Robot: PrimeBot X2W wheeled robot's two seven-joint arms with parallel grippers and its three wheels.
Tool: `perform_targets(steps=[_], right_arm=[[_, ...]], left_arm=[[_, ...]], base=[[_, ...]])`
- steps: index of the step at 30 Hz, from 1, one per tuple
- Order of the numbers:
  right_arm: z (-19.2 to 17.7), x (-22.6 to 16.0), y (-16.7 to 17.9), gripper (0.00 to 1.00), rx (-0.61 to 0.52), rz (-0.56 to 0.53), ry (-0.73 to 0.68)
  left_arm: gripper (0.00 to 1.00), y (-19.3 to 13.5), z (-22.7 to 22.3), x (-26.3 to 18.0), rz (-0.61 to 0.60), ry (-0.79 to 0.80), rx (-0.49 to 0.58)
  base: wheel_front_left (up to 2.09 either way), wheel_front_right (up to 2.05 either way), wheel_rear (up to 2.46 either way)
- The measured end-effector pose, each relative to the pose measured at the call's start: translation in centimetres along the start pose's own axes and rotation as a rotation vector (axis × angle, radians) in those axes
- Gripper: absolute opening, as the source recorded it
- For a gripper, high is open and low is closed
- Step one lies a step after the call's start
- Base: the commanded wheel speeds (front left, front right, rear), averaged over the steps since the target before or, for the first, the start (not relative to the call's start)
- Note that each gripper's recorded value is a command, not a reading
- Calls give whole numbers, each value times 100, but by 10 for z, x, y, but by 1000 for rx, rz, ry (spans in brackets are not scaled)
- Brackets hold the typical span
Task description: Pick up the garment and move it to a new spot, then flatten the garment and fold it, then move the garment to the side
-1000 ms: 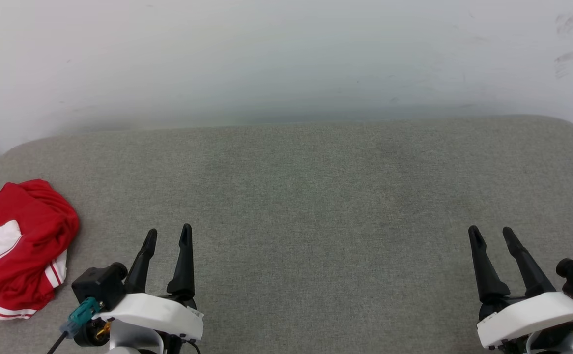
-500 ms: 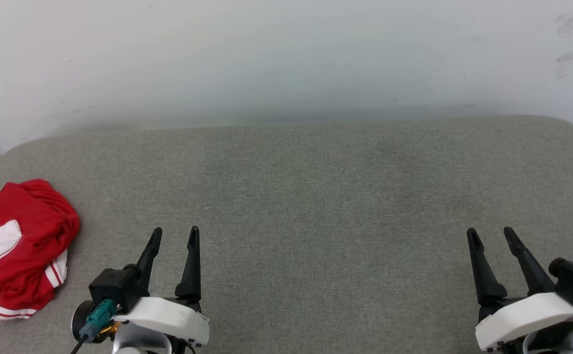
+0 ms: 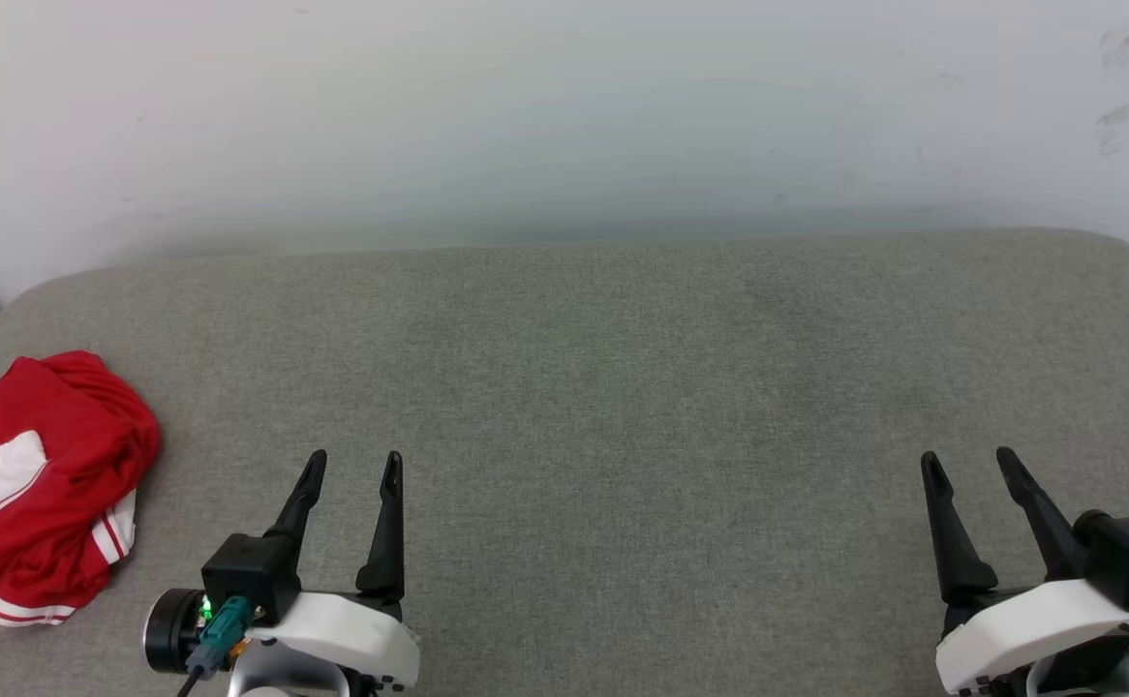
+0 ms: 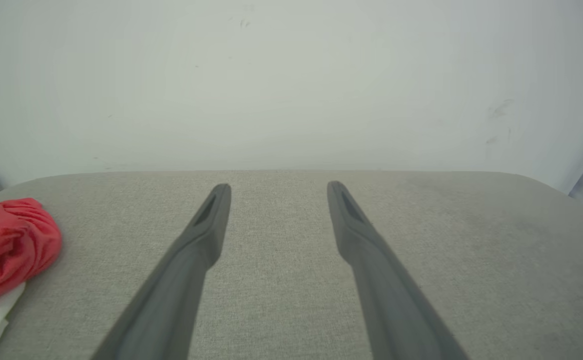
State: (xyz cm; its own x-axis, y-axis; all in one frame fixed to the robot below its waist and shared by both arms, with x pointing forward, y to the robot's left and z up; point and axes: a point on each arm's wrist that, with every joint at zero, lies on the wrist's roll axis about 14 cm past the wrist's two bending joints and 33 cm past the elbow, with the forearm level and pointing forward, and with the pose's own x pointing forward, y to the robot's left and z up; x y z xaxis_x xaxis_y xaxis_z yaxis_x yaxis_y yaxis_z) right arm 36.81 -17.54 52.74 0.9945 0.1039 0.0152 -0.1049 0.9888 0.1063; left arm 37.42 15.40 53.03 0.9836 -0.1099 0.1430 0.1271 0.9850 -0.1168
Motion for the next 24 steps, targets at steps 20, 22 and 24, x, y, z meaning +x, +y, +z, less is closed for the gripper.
perform_targets(steps=[20, 22, 24], right_arm=[[-2, 1, 1, 100, -21, -5, -12], [-2, 2, 2, 100, -21, -3, -13], [-2, 3, 3, 100, -21, 2, -15]], left_arm=[[100, 1, -4, -5, -1, 3, 30], [100, 2, -5, -5, 5, 4, 26], [100, 4, -5, -6, 12, 5, 26]], base=[[0, 0, 0], [0, 0, 0], [0, 0, 0]])
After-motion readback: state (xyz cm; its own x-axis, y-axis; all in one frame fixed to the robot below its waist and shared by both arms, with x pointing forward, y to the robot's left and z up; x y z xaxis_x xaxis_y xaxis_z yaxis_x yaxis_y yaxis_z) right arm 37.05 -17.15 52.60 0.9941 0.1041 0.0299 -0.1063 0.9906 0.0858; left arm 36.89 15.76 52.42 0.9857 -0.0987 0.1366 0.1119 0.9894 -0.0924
